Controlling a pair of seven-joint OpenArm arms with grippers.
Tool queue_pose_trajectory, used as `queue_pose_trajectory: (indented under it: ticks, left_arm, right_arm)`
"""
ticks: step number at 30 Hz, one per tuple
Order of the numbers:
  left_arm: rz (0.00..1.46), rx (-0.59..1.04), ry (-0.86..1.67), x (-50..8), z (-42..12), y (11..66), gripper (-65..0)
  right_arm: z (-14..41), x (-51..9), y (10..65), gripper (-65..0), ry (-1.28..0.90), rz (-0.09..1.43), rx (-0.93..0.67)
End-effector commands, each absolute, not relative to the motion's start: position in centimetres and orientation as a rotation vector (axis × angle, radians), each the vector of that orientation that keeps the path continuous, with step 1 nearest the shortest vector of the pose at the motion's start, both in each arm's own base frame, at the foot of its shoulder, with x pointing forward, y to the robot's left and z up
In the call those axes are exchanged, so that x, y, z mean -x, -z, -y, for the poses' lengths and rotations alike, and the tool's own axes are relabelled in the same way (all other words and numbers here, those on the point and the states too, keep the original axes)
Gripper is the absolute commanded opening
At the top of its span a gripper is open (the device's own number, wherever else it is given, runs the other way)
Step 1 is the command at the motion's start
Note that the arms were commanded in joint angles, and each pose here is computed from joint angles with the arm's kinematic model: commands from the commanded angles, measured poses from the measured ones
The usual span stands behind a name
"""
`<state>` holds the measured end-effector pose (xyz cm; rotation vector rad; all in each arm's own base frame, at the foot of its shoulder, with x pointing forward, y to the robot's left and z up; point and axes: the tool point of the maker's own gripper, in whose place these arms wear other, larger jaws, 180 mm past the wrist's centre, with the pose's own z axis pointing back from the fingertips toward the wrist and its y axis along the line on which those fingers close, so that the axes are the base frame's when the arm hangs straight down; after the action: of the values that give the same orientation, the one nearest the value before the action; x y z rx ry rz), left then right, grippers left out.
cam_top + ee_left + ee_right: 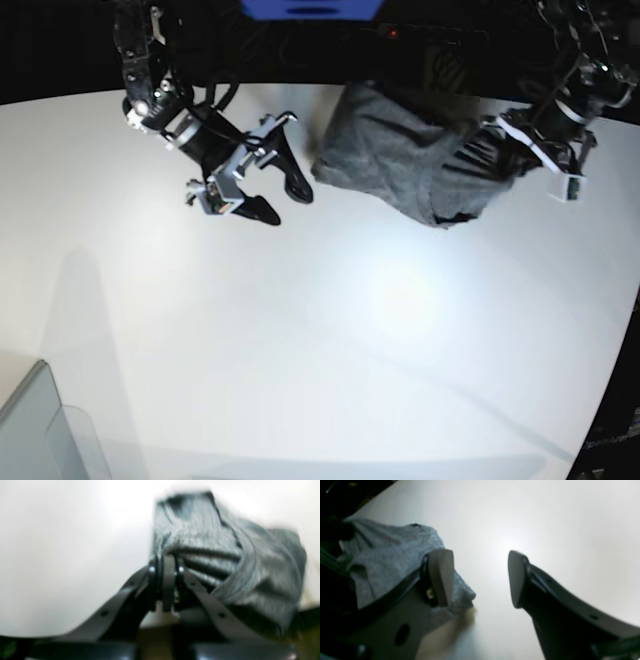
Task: Layout the t-shirt on the table in an organized manner, then fold the t-shirt properly
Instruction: 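Drag the grey bundle with the left gripper toward the table's middle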
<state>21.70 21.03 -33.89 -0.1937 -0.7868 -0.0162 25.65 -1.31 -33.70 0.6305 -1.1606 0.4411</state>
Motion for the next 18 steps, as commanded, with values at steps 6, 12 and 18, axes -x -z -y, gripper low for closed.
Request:
queue_pose_trajectory:
  ticks: [6, 12, 18]
  left_arm:
    - [0.853, 0.167, 0.021, -24.2, -22.5, 32.4, -64.8]
    - [0.784, 0.185, -0.024, -23.8, -23.3, 35.1, -64.8]
    - [0.744, 0.141, -0.028, -24.3, -24.9, 36.5, -64.6]
  right_arm:
    - [1.1, -25.9, 32.4, -30.1, -0.436, 1.209, -0.66]
    - [1.0, -25.6, 32.5, -30.2, -0.435, 1.201, -0.666]
    - [0.8, -25.1, 32.8, -30.2, -0.427, 1.19, -0.672]
